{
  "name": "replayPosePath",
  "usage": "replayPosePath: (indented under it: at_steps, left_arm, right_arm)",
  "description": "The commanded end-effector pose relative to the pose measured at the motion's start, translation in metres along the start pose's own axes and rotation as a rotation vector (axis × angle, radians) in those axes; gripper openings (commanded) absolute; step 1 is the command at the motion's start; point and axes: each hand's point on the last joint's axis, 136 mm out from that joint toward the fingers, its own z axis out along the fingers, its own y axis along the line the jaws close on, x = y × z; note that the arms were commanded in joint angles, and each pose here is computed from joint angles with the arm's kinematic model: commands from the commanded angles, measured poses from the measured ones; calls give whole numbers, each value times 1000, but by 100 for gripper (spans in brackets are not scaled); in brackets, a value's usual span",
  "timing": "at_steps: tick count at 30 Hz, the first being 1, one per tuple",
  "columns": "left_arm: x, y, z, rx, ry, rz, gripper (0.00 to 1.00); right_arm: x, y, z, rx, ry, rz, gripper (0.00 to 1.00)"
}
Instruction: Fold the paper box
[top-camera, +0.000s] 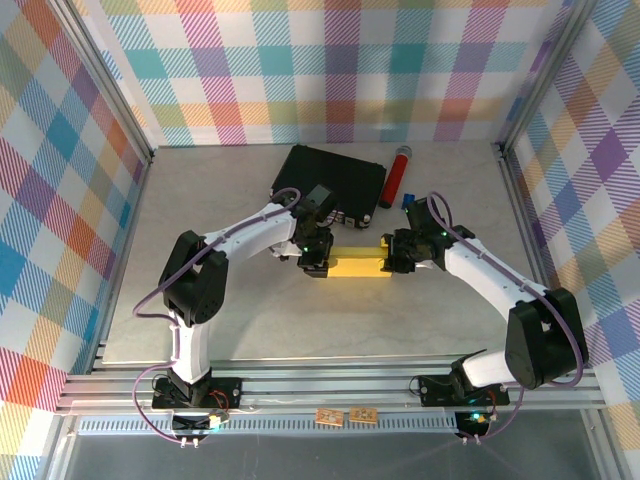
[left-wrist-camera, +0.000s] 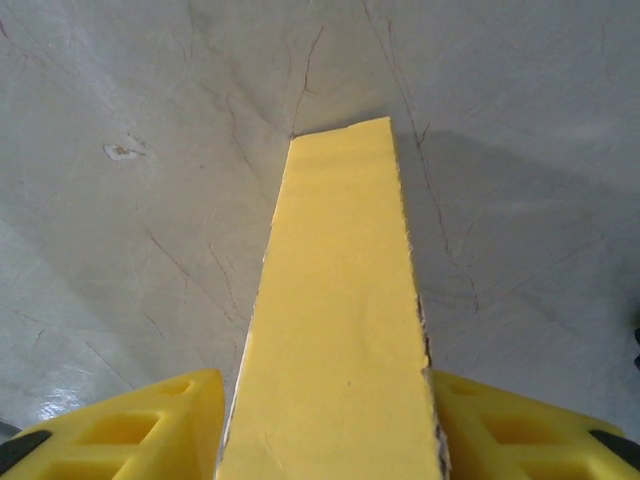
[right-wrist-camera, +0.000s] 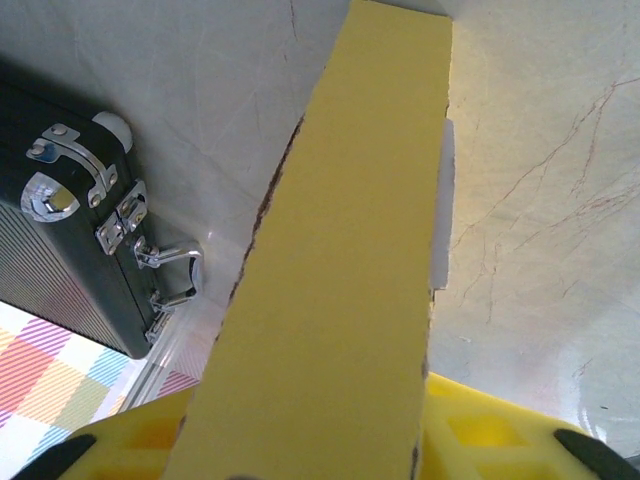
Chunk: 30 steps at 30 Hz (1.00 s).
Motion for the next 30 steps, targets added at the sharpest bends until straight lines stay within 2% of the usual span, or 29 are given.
replayPosePath:
  at_steps: [1, 5, 9, 13, 15, 18, 21, 24, 27, 30]
  left_arm:
    - [-5, 12, -3, -59, -29, -313, 49]
    - [-8, 13, -4, -65, -39, -315, 48]
    - [-14, 11, -8, -70, -43, -327, 48]
    - [-21, 10, -15, -89, -50, -319, 48]
    - [-22, 11, -16, -97, -47, -313, 48]
    - [-21, 12, -16, -103, -44, -311, 48]
    - [-21, 10, -19, -99, -50, -305, 48]
    - [-22, 10, -20, -101, -55, -296, 47]
    - [-22, 11, -17, -112, -56, -286, 47]
    - [-23, 12, -14, -115, -58, -286, 46]
  right_arm:
    - [-18, -34, 15, 127, -57, 72, 44]
    - [-15, -19, 3, 92, -55, -26, 61]
    - [-13, 5, -34, 33, -88, -266, 81]
    - [-10, 25, -73, -63, -113, -567, 87]
    - [-3, 31, -88, -117, -116, -768, 85]
    - [13, 29, -99, -164, -80, -1118, 73]
    - [16, 13, -101, -149, -49, -1353, 64]
    - [7, -1, -99, -101, -66, -1500, 55]
    - [-2, -8, -95, -65, -84, -1561, 48]
    - [-11, -9, -91, -25, -117, -1604, 47]
